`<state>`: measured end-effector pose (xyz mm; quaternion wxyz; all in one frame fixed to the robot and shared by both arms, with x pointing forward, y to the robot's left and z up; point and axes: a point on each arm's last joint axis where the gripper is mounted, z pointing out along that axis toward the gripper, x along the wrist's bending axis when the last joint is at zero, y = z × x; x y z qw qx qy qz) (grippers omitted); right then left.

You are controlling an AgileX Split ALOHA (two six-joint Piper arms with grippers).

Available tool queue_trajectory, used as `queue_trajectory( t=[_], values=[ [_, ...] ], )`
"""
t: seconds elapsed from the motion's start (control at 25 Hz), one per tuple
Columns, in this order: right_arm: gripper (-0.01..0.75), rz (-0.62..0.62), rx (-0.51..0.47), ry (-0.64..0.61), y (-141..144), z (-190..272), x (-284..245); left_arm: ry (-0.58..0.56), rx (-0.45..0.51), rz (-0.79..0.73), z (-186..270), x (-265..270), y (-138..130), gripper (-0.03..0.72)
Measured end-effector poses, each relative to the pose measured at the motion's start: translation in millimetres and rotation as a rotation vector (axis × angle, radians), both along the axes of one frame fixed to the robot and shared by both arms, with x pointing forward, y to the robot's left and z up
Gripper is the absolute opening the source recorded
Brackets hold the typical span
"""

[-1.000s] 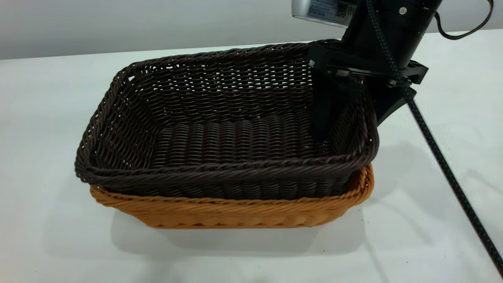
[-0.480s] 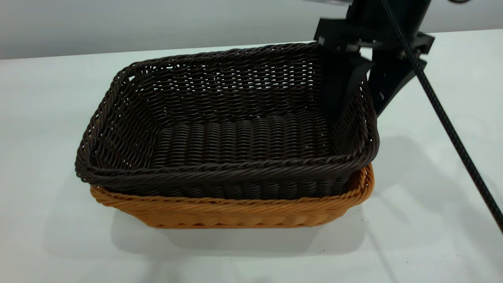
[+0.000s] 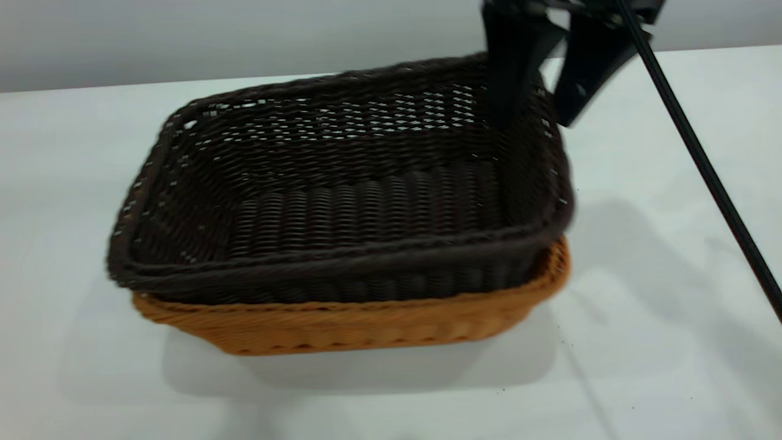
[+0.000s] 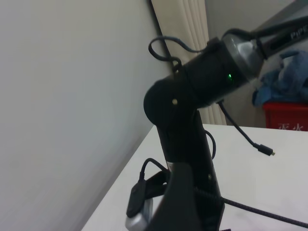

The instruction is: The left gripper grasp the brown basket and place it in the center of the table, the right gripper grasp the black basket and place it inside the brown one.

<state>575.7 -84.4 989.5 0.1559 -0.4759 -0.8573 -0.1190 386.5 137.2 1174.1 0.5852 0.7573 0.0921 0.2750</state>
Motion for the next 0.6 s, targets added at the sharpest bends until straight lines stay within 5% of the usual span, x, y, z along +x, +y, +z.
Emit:
queue_trajectory(
  t=[0.24,0.6],
  values=[
    [0.407,0.003,0.028,-0.068,-3,28,-4,-0.064,0.038,-0.018,5,-9,8,0.409],
    [0.228,-0.063,-0.136,-0.220,-26,59,-8,-0.102,0.035,-0.081,16,-33,22,0.039]
  ],
)
